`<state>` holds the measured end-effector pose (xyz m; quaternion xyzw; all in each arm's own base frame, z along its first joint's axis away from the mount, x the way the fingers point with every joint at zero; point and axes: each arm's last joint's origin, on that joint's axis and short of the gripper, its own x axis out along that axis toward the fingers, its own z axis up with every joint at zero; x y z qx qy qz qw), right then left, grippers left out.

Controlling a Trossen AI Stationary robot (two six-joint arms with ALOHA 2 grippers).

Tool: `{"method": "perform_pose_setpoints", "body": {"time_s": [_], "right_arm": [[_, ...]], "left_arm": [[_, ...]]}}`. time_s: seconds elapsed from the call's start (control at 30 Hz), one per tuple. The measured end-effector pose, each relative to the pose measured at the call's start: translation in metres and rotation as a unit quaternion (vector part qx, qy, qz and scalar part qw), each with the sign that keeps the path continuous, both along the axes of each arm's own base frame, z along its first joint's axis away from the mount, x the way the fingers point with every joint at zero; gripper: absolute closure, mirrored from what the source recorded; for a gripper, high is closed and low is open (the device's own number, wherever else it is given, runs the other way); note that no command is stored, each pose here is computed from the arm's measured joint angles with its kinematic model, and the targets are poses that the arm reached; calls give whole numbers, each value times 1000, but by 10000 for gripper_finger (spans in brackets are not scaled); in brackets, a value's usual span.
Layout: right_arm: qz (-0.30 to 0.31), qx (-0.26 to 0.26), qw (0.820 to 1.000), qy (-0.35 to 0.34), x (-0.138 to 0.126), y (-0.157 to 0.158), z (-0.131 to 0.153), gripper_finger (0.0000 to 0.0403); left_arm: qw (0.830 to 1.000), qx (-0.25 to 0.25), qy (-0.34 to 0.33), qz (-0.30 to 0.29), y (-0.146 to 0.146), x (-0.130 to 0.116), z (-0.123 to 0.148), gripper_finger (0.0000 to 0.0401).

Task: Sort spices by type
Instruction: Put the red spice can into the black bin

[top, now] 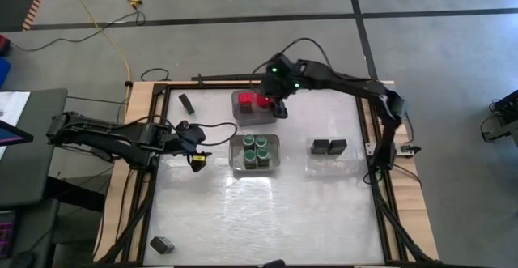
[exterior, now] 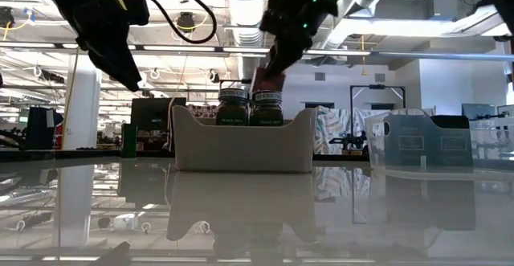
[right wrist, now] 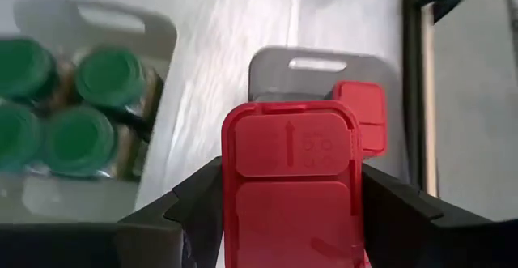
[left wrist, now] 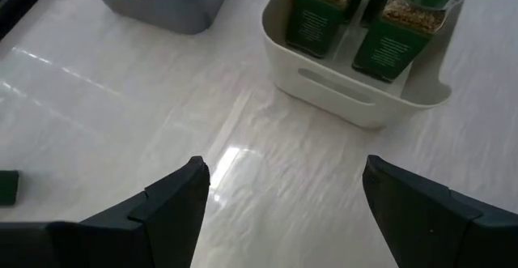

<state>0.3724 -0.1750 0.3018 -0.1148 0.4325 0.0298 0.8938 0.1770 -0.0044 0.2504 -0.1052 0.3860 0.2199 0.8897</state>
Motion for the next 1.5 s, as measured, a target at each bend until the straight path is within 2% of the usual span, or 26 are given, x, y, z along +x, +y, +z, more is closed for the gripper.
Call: {"method": "perform_pose_setpoints", "body": {"time_s": [0.2,0.43,0.8,1.3,1.5], "right_arm": [[1,4,999,36,3,-18,-24,148],[-7,11,999,46,-2,-23,-31,148],[8,5,999,34,1,-9,-22,148],[-9,13,995,97,15,-21,-70,148],[-22,32,991,129,11,-25,-82,148]], "left_arm": [[1000,-2,-1,3,0,0,0,88],[1000,-2,-2,4,0,0,0,88],[1000,-1,-2,5,0,0,0,88],[1000,-10,-7,16,0,0,0,88],[1000,-10,-7,16,0,0,0,88]]}}
